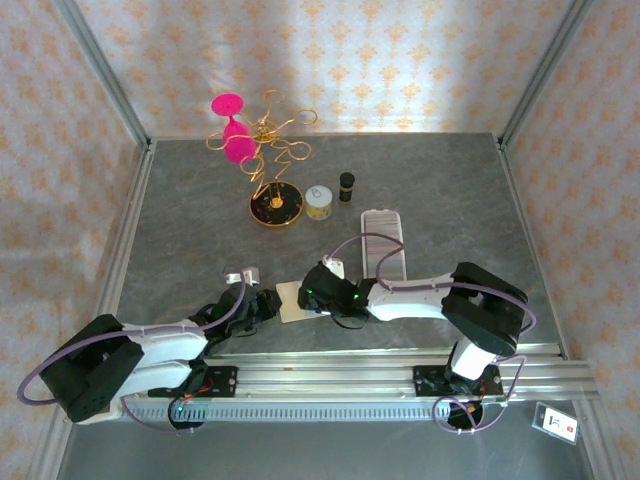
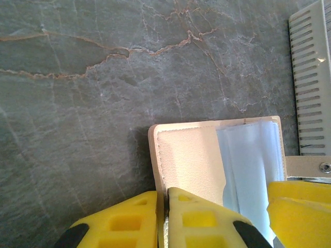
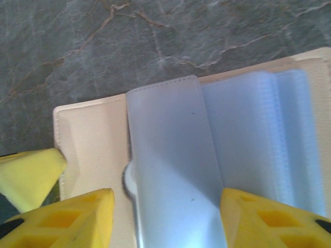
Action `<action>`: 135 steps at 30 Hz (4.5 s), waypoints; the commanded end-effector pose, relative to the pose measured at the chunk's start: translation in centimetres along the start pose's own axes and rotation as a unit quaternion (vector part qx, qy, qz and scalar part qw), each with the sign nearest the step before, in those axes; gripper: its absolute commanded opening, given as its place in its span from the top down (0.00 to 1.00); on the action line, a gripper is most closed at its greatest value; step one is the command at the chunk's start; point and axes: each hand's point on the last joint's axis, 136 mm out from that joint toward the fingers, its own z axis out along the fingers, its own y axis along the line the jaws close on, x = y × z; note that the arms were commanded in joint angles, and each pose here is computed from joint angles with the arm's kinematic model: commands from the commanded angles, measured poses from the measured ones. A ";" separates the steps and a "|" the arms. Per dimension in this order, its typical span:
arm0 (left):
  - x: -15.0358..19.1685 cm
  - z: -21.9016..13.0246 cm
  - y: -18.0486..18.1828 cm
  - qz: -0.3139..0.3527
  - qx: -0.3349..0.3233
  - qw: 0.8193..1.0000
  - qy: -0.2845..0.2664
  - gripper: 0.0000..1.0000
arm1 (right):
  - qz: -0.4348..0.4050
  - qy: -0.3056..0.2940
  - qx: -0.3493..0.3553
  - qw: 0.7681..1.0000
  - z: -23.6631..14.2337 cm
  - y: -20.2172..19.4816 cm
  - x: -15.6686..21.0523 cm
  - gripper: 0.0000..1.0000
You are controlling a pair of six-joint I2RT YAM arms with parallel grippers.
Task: Put the credit cards into the card holder
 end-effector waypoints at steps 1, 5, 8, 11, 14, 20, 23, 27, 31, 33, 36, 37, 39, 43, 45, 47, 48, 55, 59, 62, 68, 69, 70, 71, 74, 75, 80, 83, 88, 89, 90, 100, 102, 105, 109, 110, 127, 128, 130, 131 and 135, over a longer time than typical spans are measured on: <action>0.6 0.1 0.7 0.007 -0.015 1.000 0.012 0.90 | -0.006 0.022 -0.019 1.000 0.5 1.2 0.9 0.44; 0.6 0.1 0.8 0.004 -0.014 1.000 0.012 0.90 | -0.002 0.027 -0.034 0.999 0.6 1.8 1.1 0.44; 0.7 0.1 0.9 0.004 -0.014 1.000 0.013 0.90 | 0.002 0.027 -0.050 0.998 0.3 2.4 1.0 0.44; 0.7 0.1 0.9 0.003 -0.013 1.000 0.012 0.90 | 0.010 0.028 -0.076 0.997 0.1 3.2 1.0 0.44; 0.9 0.2 1.0 0.003 -0.012 1.000 0.016 0.90 | 0.014 0.029 -0.096 0.995 0.0 4.0 1.0 0.44; 1.2 0.3 1.1 0.000 -0.011 1.000 0.019 0.91 | 0.024 0.029 -0.118 0.992 -0.3 4.6 1.0 0.44; 1.1 0.3 1.1 0.000 -0.010 1.000 0.018 0.91 | 0.026 0.037 -0.126 0.991 0.0 4.9 1.3 0.44; 1.1 0.2 1.1 -0.003 -0.009 1.000 0.017 0.91 | 0.030 0.035 -0.134 0.990 0.0 5.3 1.2 0.44; 1.0 0.0 1.2 -0.006 -0.006 1.000 0.010 0.90 | 0.035 0.029 -0.142 0.989 -0.2 5.6 0.9 0.44; 1.0 -0.1 1.4 -0.007 -0.007 1.000 0.009 0.90 | 0.036 0.030 -0.145 0.988 -0.1 5.7 0.9 0.44; 1.0 -0.1 1.5 -0.009 -0.010 1.000 0.007 0.90 | 0.037 0.031 -0.147 0.988 0.1 5.9 0.9 0.44; 0.9 -0.1 1.5 -0.010 -0.008 1.000 0.005 0.88 | 0.038 0.030 -0.148 0.988 0.1 5.9 0.9 0.44; 0.8 -0.2 1.5 -0.009 -0.007 1.000 0.000 0.84 | 0.040 0.026 -0.151 0.987 -0.1 6.1 0.7 0.44; 0.4 -0.3 1.4 -0.005 -0.010 1.000 -0.008 0.72 | 0.040 0.024 -0.155 0.987 -0.1 6.3 0.5 0.44; 0.2 -0.5 1.4 -0.003 -0.012 1.000 -0.015 0.67 | 0.040 0.025 -0.154 0.987 0.0 6.2 0.6 0.44; -0.1 -0.6 1.6 0.000 -0.019 1.000 -0.022 0.67 | 0.041 0.026 -0.156 0.987 0.0 6.3 0.6 0.44; -0.3 -0.6 1.6 0.002 -0.021 0.999 -0.024 0.66 | 0.041 0.025 -0.156 0.987 0.0 6.3 0.6 0.44; -1.1 -1.2 2.7 0.012 -0.059 0.997 -0.045 0.66 | 0.041 0.024 -0.160 0.986 0.1 6.7 0.4 0.44; -1.6 -1.8 3.6 0.001 -0.081 0.995 -0.062 0.68 | 0.042 0.023 -0.164 0.985 0.1 7.1 0.3 0.44; -2.0 -2.5 4.9 -0.014 -0.104 0.991 -0.084 0.72 | 0.044 0.020 -0.168 0.985 0.0 7.4 0.0 0.44; -4.0 -4.2 5.4 -0.007 -0.141 0.981 -0.130 0.72 | 0.042 0.019 -0.181 0.982 0.1 8.6 -0.4 0.44; -4.3 -4.5 5.5 -0.009 -0.146 0.980 -0.136 0.73 | 0.041 0.019 -0.185 0.982 0.1 8.8 -0.4 0.44; -4.5 -4.7 5.6 -0.012 -0.150 0.978 -0.143 0.73 | 0.041 0.019 -0.190 0.981 0.2 9.1 -0.5 0.44; -4.7 -5.0 5.9 -0.016 -0.158 0.976 -0.149 0.72 | 0.041 0.019 -0.193 0.980 0.2 9.5 -0.6 0.44; -5.2 -5.7 6.1 -0.033 -0.164 0.972 -0.165 0.73 | 0.041 0.017 -0.208 0.977 0.2 10.5 -1.0 0.44; -5.3 -5.9 6.2 -0.038 -0.165 0.971 -0.170 0.73 | 0.039 0.017 -0.212 0.976 0.2 10.9 -1.1 0.44; -6.1 -6.9 6.2 -0.065 -0.157 0.965 -0.198 0.72 | 0.028 0.013 -0.240 0.970 0.1 13.4 -2.1 0.44; -6.3 -7.3 6.0 -0.075 -0.153 0.964 -0.204 0.71 | 0.019 0.011 -0.261 0.965 0.0 15.2 -2.6 0.44; -6.6 -7.8 5.2 -0.081 -0.145 0.965 -0.203 0.68 | -0.011 -0.008 -0.270 0.963 -0.8 17.5 -4.3 0.43; -6.7 -7.8 5.0 -0.080 -0.142 0.966 -0.202 0.67 | -0.017 -0.018 -0.264 0.964 -1.1 17.6 -4.8 0.43; -6.8 -7.8 4.7 -0.079 -0.140 0.966 -0.201 0.66 | -0.024 -0.029 -0.256 0.966 -1.4 17.5 -5.3 0.42; -7.3 -7.2 0.7 -0.049 -0.094 0.981 -0.164 0.55 | -0.065 -0.109 -0.193 0.973 -5.6 14.3 -10.4 0.41; -7.3 -6.9 -0.3 -0.041 -0.079 0.984 -0.155 0.53 | -0.066 -0.131 -0.187 0.971 -7.1 13.3 -11.5 0.40; -7.1 -6.4 -1.3 -0.033 -0.062 0.987 -0.141 0.50 | -0.067 -0.174 -0.175 0.967 -9.7 11.6 -13.4 0.40; -6.9 -5.6 -2.4 -0.027 -0.046 0.991 -0.125 0.48 | -0.109 -0.249 -0.164 0.948 -14.1 10.1 -14.9 0.36; -6.8 -5.5 -2.6 -0.026 -0.043 0.991 -0.122 0.48 | -0.119 -0.267 -0.164 0.942 -15.2 9.8 -15.2 0.32; -5.7 -3.8 -5.3 0.016 -0.001 0.998 -0.067 0.44 | -0.616 -0.322 -0.071 0.716 -22.5 4.2 -9.1 0.00; -5.7 -3.8 -5.9 0.017 0.011 0.998 -0.065 0.46 | -0.649 -0.304 -0.067 0.694 -22.4 3.6 -8.2 0.00; -5.6 -3.8 -7.1 0.021 0.038 0.997 -0.058 0.48 | -0.689 -0.271 -0.046 0.670 -21.9 2.1 -7.2 0.00; -5.5 -3.8 -7.6 0.023 0.046 0.997 -0.053 0.52 | -0.703 -0.253 -0.026 0.665 -21.6 1.1 -7.1 0.01; -4.5 -3.3 -9.5 0.038 0.079 0.996 -0.012 0.62 | -0.752 -0.153 0.069 0.638 -19.2 -4.5 -6.5 0.09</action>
